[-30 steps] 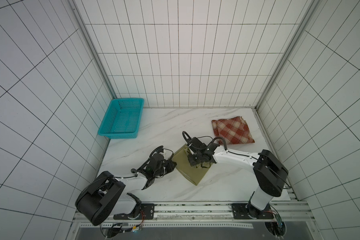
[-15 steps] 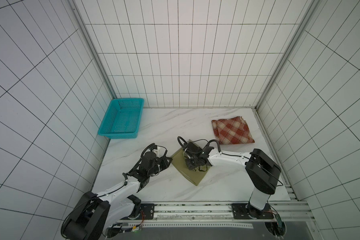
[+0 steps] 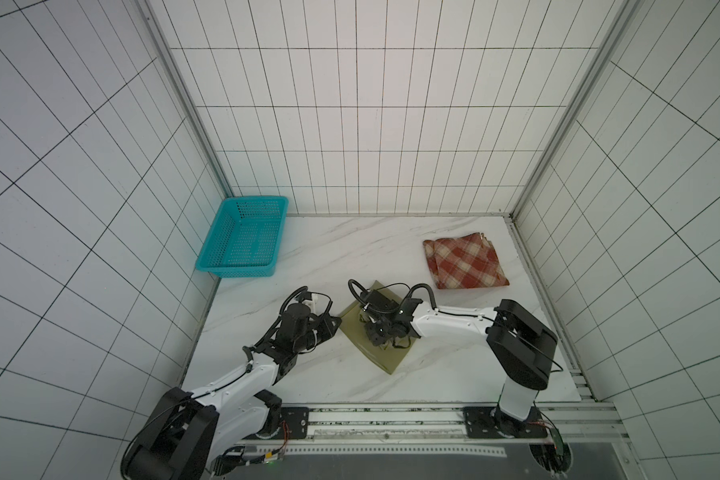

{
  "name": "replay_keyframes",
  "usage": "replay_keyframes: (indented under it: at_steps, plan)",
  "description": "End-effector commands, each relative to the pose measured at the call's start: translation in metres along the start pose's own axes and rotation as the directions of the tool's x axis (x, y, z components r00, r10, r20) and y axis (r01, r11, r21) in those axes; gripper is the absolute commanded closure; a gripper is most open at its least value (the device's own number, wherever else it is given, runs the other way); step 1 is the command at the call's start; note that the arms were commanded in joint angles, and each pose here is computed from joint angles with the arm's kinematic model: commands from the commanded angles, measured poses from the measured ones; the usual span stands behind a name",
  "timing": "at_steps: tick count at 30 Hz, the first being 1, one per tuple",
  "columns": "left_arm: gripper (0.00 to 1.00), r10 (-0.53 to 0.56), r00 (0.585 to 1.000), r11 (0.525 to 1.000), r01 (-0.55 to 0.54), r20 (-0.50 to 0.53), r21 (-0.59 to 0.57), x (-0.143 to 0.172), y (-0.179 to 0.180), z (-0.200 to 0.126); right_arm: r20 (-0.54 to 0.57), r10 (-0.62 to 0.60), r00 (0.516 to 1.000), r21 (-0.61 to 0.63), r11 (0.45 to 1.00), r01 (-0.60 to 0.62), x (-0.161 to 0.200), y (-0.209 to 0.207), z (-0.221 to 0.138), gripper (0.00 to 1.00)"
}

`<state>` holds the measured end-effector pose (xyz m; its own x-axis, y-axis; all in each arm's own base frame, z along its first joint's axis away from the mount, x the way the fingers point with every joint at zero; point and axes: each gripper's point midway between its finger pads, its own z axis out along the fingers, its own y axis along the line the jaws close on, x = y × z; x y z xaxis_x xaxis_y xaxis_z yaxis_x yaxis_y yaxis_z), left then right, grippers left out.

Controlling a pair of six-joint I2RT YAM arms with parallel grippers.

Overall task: Fold and stack skirts
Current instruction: Fold the skirt at the center of the table, then rotate the skirt at the center of the table.

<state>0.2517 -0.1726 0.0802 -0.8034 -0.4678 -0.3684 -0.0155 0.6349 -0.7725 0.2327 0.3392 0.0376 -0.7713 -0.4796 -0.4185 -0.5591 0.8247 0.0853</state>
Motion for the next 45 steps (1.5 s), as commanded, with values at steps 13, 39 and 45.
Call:
replay_keyframes:
  at_steps: [13, 39, 45]
  plan:
    - [1.0, 0.035, 0.999, 0.999, -0.035, 0.009, 0.016, -0.004, -0.005, -0.004, 0.028, 0.056, 0.998, -0.137, 0.989, -0.052, -0.003, 0.024, -0.03, 0.49]
    - [1.0, 0.19, 0.975, 0.973, -0.173, -0.111, 0.151, -0.004, -0.094, 0.067, 0.1, 0.308, 0.946, -0.433, 0.87, -0.238, -0.005, -0.023, -0.055, 1.0]
    - [1.0, 0.169, 0.977, 0.982, -0.156, -0.13, 0.105, 0.004, -0.07, 0.086, 0.047, 0.308, 0.95, -0.454, 0.854, -0.255, 0.015, -0.016, -0.039, 1.0]
